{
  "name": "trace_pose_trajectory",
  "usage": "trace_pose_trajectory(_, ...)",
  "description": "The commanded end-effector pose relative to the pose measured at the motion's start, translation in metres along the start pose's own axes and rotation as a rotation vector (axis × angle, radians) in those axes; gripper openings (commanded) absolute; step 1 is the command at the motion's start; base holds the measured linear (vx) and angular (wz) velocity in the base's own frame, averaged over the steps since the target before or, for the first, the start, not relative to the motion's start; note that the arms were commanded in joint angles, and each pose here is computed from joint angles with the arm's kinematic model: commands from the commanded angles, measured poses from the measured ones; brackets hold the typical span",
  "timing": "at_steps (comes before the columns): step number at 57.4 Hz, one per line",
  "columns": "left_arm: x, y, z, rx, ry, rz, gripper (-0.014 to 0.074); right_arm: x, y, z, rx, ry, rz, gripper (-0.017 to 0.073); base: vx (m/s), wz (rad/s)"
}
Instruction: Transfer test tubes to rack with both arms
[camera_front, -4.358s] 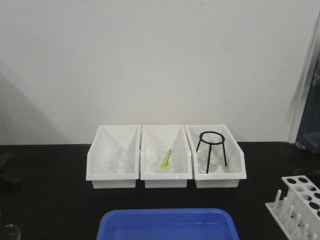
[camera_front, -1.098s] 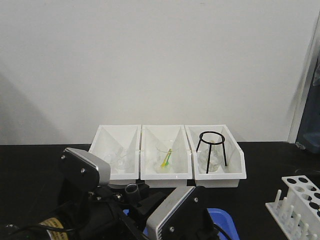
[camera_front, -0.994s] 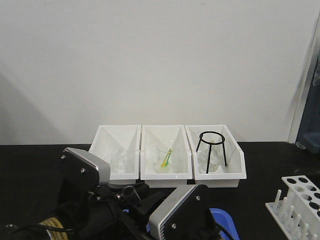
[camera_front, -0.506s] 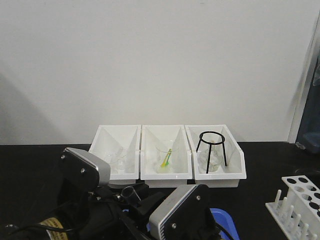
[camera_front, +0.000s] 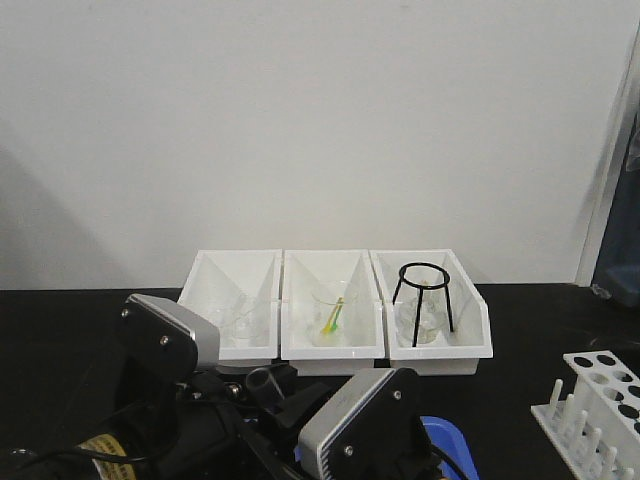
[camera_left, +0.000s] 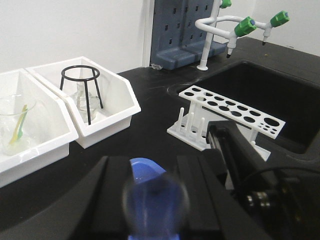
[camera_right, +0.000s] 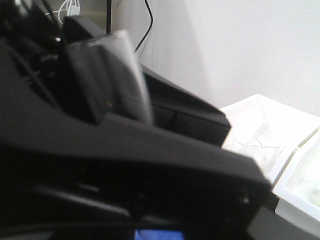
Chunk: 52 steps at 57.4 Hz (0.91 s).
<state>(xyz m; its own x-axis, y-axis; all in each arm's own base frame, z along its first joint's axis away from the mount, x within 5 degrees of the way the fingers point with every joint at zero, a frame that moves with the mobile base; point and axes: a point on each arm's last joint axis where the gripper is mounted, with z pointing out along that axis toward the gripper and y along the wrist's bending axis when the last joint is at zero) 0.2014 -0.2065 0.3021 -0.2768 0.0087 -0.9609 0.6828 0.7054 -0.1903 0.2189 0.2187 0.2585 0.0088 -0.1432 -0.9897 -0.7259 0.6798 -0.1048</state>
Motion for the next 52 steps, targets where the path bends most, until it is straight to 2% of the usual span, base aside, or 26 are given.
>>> trace_pose_trajectory(1,-0.025,-0.007,-0.006,0.039,-0.153,-0.011,0.0466,-0.027,-0.001,-0.002,-0.002,-0.151,-0.026,-0.001,0.0,0.0)
trace_pose_trajectory(9,-0.026,-0.003,-0.006,0.027,-0.155,-0.012,0.0535,-0.028,-0.001,-0.003,-0.002,-0.158,-0.027,-0.001,0.0,0.0)
trace_pose_trajectory(18,-0.031,-0.004,-0.009,0.038,-0.199,-0.01,0.0531,-0.028,-0.001,-0.003,-0.002,-0.161,-0.027,-0.001,0.0,0.0)
trace_pose_trajectory(28,-0.046,-0.008,-0.018,0.063,-0.333,0.041,0.053,-0.028,-0.001,-0.003,-0.001,-0.161,-0.026,-0.001,0.0,0.0)
trace_pose_trajectory(52,-0.065,-0.012,-0.034,0.085,-0.443,0.044,0.053,-0.027,-0.001,-0.002,-0.001,-0.149,-0.025,-0.001,0.0,0.0)
